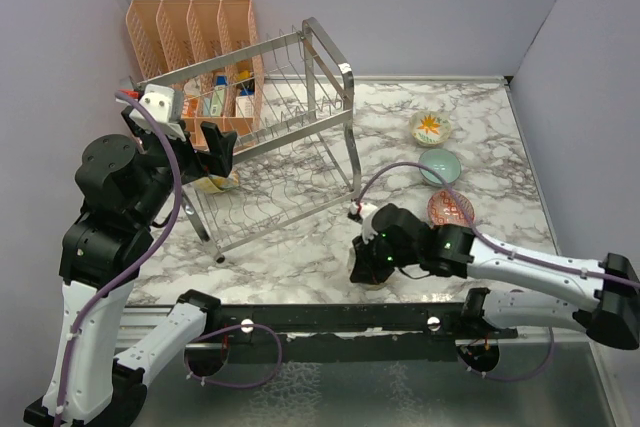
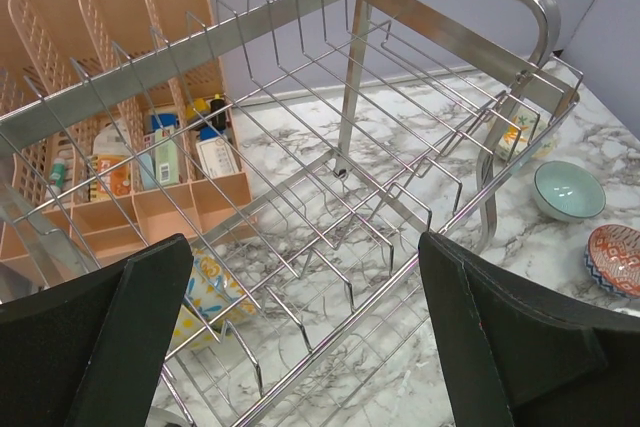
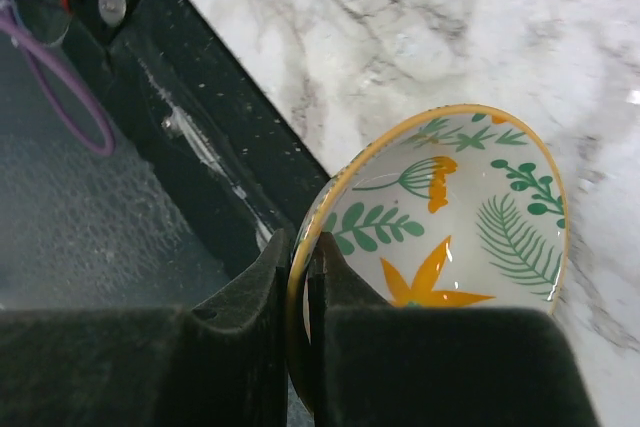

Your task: Load the bowls into the dish rack

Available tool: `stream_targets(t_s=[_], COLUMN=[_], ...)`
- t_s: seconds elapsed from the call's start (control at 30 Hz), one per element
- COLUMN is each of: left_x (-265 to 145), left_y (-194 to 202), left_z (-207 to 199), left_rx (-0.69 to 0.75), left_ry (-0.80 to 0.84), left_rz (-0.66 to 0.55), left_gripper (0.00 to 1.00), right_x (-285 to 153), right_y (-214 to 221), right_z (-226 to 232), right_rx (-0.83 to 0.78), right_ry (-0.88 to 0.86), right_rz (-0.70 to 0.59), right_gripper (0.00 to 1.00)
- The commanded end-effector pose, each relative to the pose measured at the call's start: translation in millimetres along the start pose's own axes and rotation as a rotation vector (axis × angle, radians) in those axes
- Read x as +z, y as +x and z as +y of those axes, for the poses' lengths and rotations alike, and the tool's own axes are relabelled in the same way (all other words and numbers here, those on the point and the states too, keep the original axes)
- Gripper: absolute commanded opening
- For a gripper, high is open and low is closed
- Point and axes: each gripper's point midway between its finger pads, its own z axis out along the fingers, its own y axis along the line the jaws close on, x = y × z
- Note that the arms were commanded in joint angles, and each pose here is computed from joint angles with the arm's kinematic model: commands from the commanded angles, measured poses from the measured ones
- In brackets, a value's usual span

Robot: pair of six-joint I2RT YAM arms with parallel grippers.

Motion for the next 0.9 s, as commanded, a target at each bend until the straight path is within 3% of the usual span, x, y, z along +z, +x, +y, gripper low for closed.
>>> stream_targets(t_s=[0.0,0.4,0.87], left_x=[-2,-5,-20], left_y=[-1,-9,-22], left_z=[5,2,2], left_rx=[-0.008,-0.002,0.038], left_ry=[-0.029,-0.017,-0.007], left_rz=[-0.011,-0.016,-0.048], left_gripper=[0.99,0.99,0.99], right_x=[21,56,80], right_y=[-41,-79,-112], right_z=[43,132,160], right_rx=[-0.035,-0.183,-0.124], right_ry=[-0.123,-0.531,-0.808], right_rz=[-0.103,0.010,0.048], right_gripper=[0.01,0.01,0.01])
